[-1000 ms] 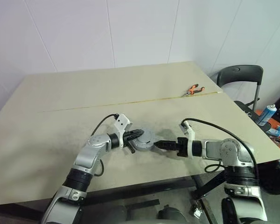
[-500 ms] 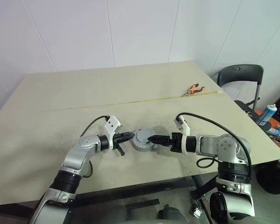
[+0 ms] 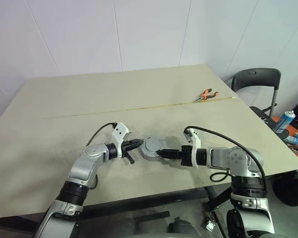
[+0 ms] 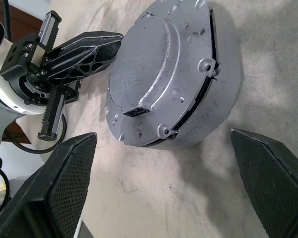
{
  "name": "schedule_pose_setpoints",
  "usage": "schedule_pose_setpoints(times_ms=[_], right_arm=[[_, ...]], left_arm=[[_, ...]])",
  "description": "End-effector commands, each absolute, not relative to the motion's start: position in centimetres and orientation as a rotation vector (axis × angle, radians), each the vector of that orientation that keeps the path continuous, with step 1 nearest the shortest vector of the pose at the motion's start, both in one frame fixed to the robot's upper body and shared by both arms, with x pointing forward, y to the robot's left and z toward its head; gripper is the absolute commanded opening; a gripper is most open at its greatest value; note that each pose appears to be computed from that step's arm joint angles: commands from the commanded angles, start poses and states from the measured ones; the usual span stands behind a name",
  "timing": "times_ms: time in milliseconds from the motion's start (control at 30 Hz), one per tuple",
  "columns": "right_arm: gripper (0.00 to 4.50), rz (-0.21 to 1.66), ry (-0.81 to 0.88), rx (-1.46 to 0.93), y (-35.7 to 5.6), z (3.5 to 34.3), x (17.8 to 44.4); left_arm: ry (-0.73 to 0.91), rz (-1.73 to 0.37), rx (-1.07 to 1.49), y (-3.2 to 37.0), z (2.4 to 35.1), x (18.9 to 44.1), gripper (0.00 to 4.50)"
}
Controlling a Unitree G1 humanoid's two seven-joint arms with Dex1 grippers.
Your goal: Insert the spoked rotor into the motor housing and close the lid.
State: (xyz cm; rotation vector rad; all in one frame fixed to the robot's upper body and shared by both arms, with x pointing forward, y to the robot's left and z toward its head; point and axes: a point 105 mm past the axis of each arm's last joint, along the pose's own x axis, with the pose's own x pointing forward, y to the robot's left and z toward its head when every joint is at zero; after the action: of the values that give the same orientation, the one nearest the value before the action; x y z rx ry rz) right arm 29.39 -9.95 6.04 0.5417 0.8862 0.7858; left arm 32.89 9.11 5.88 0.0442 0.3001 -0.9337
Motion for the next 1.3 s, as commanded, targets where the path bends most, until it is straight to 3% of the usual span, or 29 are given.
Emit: schedule_pose_setpoints(times_ms=[33, 400, 900, 1000, 1167, 1300], right_arm=[[4.48, 0.772, 0.853, 0.51, -9.8, 6.2, 29.8], [4.48, 0.816, 0.805, 0.602, -6.4, 7.2, 31.4], [4.48, 0.783, 0.761, 0.714, -5.9, 8.0, 33.4], [3.87, 0.778, 0.732, 0.748, -5.3, 8.4, 33.9], [2.28, 0.784, 0.724, 0.771, -4.6, 8.8, 34.0], [2.18, 0.773, 0.743, 0.766, -4.7, 8.2, 33.7]], left_arm=[[0.285, -0.924, 0.058, 9.3, 6.2, 33.0, 0.0], [0.293, -0.9, 0.067, 9.6, 5.9, 33.5, 0.0], [0.276, -0.88, 0.074, 9.6, 6.0, 34.2, 0.0], [0.278, -0.882, 0.074, 9.6, 6.0, 34.2, 0.0], [0.277, -0.884, 0.077, 9.6, 6.0, 34.4, 0.0], [0.275, -0.885, 0.078, 9.6, 6.1, 34.5, 0.0]])
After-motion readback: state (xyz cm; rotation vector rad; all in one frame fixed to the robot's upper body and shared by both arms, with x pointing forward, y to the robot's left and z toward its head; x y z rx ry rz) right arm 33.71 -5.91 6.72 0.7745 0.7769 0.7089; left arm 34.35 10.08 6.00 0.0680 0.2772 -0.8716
